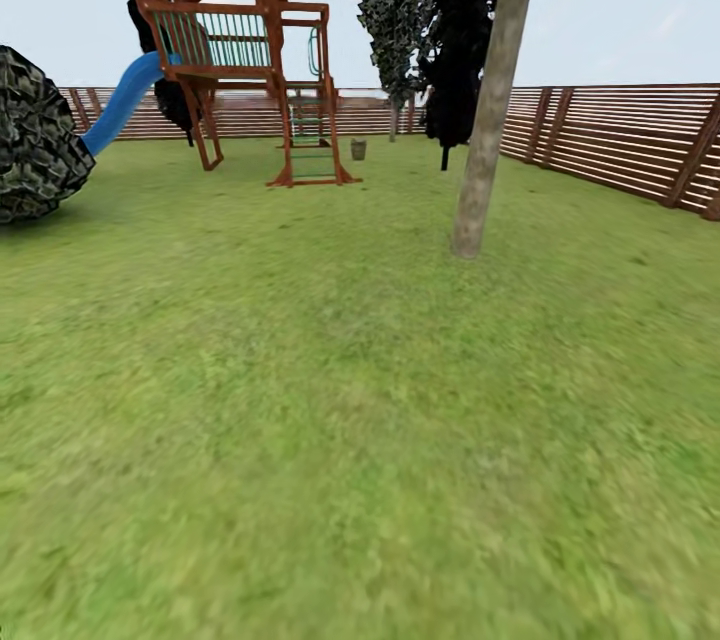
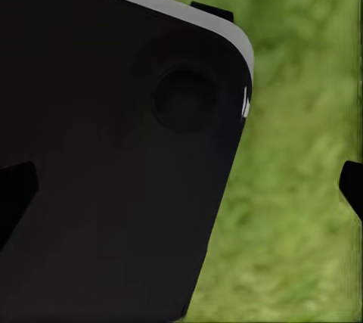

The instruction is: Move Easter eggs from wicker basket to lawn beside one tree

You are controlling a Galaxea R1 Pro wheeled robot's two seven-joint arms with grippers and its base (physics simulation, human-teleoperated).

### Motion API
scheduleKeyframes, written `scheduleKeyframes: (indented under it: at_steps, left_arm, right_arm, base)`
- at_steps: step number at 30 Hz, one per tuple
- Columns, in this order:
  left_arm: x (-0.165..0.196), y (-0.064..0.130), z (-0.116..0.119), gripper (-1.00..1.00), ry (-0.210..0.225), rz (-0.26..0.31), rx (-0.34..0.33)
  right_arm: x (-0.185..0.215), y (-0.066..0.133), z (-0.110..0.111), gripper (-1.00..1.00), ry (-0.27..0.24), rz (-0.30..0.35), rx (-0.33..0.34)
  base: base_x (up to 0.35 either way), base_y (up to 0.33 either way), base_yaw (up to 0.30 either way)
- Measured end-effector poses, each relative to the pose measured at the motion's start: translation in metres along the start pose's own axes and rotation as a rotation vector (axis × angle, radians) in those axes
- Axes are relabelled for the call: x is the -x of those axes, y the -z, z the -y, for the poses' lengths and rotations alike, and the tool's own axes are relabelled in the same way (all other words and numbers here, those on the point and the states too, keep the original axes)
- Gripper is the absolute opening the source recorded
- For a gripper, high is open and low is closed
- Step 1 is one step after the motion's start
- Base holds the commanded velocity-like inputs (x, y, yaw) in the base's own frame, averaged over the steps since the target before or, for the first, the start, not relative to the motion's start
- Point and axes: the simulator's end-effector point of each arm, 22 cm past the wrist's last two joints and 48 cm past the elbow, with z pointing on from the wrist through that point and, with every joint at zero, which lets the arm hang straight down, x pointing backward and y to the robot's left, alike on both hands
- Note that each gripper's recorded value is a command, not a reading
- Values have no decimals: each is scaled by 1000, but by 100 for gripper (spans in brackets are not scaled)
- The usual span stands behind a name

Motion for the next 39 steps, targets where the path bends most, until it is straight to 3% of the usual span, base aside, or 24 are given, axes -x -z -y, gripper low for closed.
scheduleKeyframes:
  at_steps: [7,39]
  left_arm:
    - [0,0,0,100,-1,0,0]
    - [0,0,0,100,0,0,0]
  right_arm:
    - [0,0,1,100,-2,0,-1]
    - [2,0,0,100,-4,5,0]
  base:
    - [342,0,126]
    - [342,0,1]
